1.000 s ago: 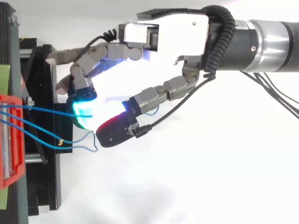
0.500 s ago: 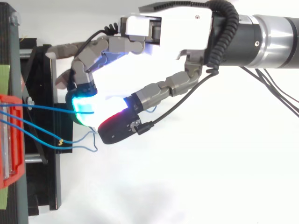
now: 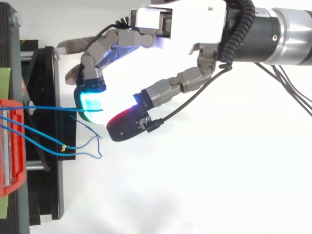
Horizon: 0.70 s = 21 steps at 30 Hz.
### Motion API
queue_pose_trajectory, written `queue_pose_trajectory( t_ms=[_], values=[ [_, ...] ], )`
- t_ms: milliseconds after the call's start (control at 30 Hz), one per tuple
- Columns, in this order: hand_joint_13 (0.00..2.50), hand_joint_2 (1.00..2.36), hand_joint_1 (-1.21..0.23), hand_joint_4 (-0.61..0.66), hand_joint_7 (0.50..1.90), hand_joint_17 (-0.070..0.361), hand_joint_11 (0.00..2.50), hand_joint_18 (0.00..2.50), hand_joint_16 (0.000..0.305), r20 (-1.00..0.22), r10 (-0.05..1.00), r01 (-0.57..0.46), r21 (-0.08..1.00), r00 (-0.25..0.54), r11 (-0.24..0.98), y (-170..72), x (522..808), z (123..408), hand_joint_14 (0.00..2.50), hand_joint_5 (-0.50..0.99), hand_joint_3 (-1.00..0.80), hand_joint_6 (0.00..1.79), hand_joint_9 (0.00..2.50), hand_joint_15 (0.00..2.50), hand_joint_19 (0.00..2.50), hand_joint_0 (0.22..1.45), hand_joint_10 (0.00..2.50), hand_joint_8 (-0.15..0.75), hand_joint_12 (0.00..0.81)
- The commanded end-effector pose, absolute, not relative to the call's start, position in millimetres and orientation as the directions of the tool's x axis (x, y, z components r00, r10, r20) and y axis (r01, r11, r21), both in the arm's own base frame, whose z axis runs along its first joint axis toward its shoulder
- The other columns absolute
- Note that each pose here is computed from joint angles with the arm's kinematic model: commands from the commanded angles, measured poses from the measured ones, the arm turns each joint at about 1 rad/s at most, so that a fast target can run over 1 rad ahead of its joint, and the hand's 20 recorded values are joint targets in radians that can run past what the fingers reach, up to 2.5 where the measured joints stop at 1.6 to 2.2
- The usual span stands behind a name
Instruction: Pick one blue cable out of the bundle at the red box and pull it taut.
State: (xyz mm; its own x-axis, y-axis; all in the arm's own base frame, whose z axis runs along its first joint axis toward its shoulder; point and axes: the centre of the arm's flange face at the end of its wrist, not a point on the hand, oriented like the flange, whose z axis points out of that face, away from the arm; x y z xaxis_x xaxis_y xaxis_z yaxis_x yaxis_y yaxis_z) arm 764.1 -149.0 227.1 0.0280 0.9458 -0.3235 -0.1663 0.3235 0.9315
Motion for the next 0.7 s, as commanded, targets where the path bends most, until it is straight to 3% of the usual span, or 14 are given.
queue_pose_trajectory(
  t_ms=[0, 200, 667],
  values=[
    [0.26, 1.03, -0.93, 0.18, 0.92, 0.131, 0.29, 0.44, 0.058, -0.322, 0.947, -0.133, 0.937, 0.021, 0.322, -150.4, 761.0, 223.4, 0.00, -0.12, -0.02, 0.75, 0.71, 0.00, 0.15, 0.65, 0.01, 0.319, 0.371],
    [0.26, 1.03, -0.93, 0.17, 0.90, 0.131, 0.30, 0.45, 0.058, -0.321, 0.947, -0.075, 0.944, 0.003, 0.320, -150.3, 755.6, 216.7, 0.00, -0.12, -0.01, 0.76, 0.71, 0.00, 0.16, 0.65, 0.01, 0.322, 0.370],
    [0.26, 1.03, -0.92, 0.18, 0.88, 0.131, 0.30, 0.45, 0.058, -0.321, 0.947, -0.051, 0.946, -0.007, 0.321, -150.1, 753.1, 214.0, 0.00, -0.12, -0.01, 0.77, 0.71, 0.00, 0.16, 0.66, 0.01, 0.328, 0.369]
  ],
)
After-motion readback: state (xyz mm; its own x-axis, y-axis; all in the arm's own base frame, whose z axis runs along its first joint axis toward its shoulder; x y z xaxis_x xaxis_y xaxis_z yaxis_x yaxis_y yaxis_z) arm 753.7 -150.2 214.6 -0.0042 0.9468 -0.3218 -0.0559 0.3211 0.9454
